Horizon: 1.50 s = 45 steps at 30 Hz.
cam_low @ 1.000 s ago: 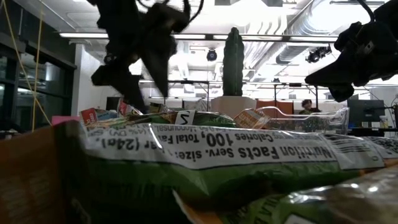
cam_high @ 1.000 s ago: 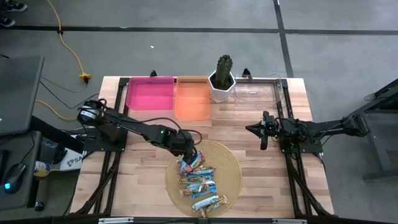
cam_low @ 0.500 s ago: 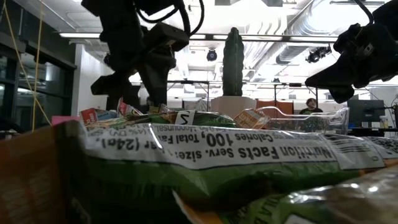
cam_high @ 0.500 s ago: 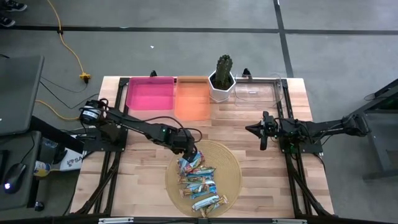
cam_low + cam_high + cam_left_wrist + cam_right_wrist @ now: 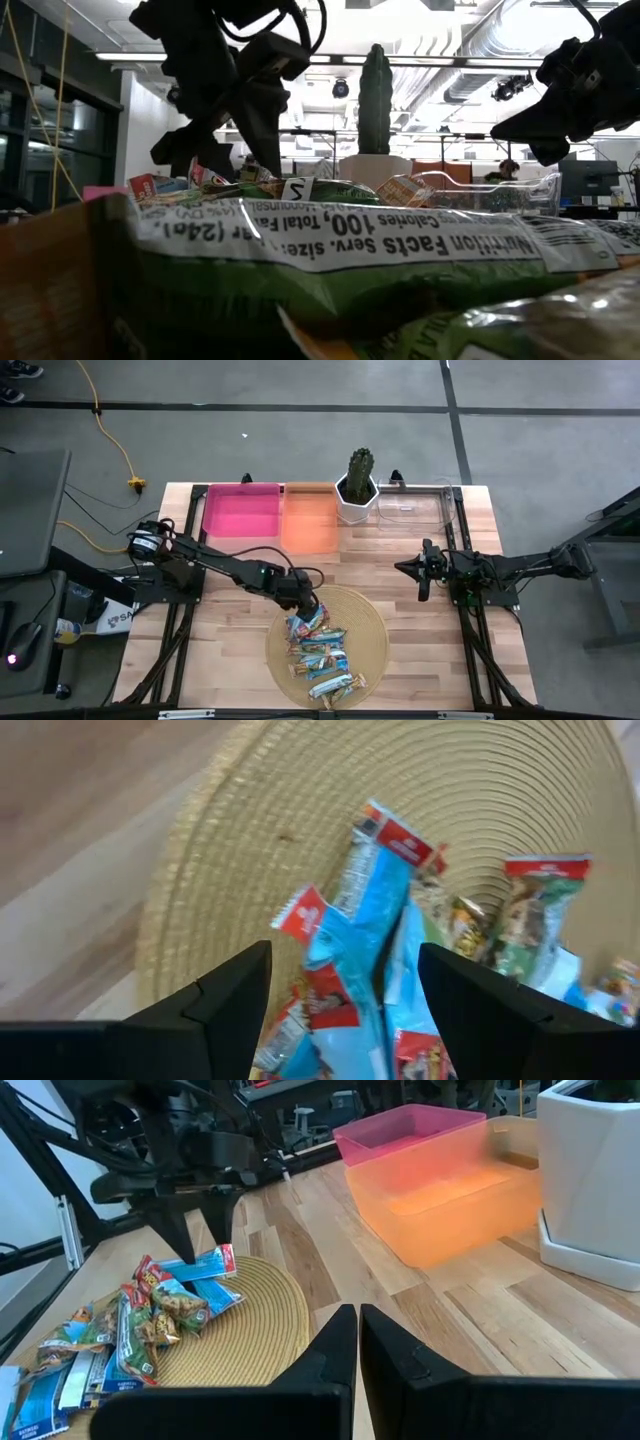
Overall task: Pick and place Granola Bars by type
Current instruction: Put the red granola bar into the pink bin
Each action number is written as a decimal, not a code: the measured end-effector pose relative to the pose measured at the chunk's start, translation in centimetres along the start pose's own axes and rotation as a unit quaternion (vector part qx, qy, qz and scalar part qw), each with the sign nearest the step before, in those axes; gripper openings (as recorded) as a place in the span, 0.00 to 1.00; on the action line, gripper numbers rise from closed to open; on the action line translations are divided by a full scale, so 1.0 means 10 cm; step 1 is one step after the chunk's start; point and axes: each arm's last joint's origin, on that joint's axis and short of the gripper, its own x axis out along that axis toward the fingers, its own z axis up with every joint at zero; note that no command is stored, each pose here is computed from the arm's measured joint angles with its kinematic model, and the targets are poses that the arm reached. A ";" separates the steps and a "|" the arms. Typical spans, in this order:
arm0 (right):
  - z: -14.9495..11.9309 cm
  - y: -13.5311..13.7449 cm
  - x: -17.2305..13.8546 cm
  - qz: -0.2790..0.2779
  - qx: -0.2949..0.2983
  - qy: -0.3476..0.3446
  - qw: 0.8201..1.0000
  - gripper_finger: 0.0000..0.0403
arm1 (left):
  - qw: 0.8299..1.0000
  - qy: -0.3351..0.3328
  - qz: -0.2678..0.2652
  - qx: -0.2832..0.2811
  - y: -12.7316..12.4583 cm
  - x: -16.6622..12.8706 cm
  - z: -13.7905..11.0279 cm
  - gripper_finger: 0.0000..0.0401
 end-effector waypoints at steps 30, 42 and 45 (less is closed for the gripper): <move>0.00 0.00 0.00 0.000 0.000 0.001 1.000 0.00 | 1.000 0.030 0.010 -0.001 0.03 0.18 -0.03 0.48; -0.02 0.00 0.01 -0.004 -0.003 0.011 1.000 0.00 | 0.999 0.036 -0.005 0.002 0.01 0.18 -0.03 0.37; -0.02 0.00 0.01 -0.004 -0.002 0.011 1.000 0.00 | 0.999 0.039 -0.003 0.002 0.01 0.18 -0.03 0.33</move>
